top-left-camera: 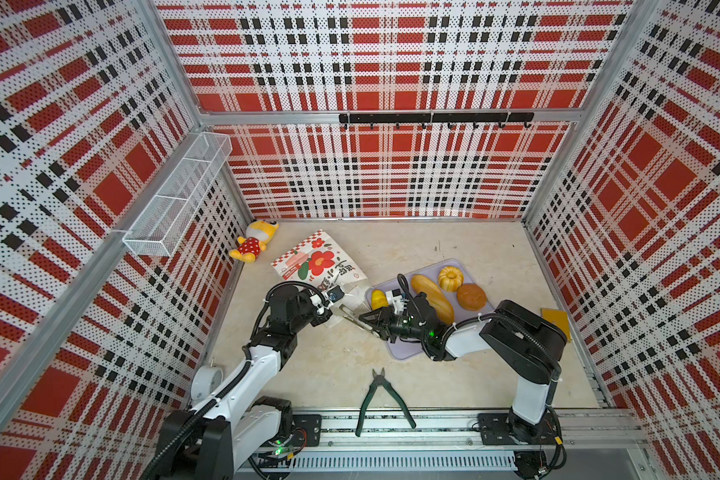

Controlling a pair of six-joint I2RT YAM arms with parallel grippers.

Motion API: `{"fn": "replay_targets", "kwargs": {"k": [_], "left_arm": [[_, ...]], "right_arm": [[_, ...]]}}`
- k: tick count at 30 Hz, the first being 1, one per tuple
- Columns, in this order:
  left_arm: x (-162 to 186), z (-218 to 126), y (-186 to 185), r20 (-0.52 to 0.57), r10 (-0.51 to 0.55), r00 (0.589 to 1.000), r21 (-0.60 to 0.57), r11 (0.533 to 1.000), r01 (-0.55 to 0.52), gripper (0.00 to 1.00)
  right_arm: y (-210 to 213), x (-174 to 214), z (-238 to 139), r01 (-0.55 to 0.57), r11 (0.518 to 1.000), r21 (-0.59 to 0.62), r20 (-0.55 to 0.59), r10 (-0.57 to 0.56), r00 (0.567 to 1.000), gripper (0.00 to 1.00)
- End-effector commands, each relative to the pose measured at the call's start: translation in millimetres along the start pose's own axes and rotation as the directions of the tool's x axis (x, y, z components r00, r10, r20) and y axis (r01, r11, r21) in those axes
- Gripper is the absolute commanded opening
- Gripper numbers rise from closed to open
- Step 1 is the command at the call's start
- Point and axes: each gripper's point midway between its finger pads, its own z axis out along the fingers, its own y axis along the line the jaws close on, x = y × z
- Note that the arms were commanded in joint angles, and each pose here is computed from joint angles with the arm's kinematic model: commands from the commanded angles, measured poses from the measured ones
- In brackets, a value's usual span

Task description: Take the fake bread out of the paper bag

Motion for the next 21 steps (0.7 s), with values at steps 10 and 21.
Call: {"fn": "replay_targets", "kwargs": {"k": [10, 21], "left_arm": [[-11, -3, 3, 0.047, 0.022, 0.999, -0.009, 1.0, -0.022, 0.0], [-9, -2, -2, 0.045, 0.036, 0.998, 0.001, 0.999, -0.036, 0.0]], "right_arm": [[44, -24, 15, -0.06, 0.989, -0.137, 0.092, 0.073, 0.993, 0.36], [32, -36, 35, -0.132, 0.982, -0.133, 0.106, 0.146, 0.983, 0.36]]}}
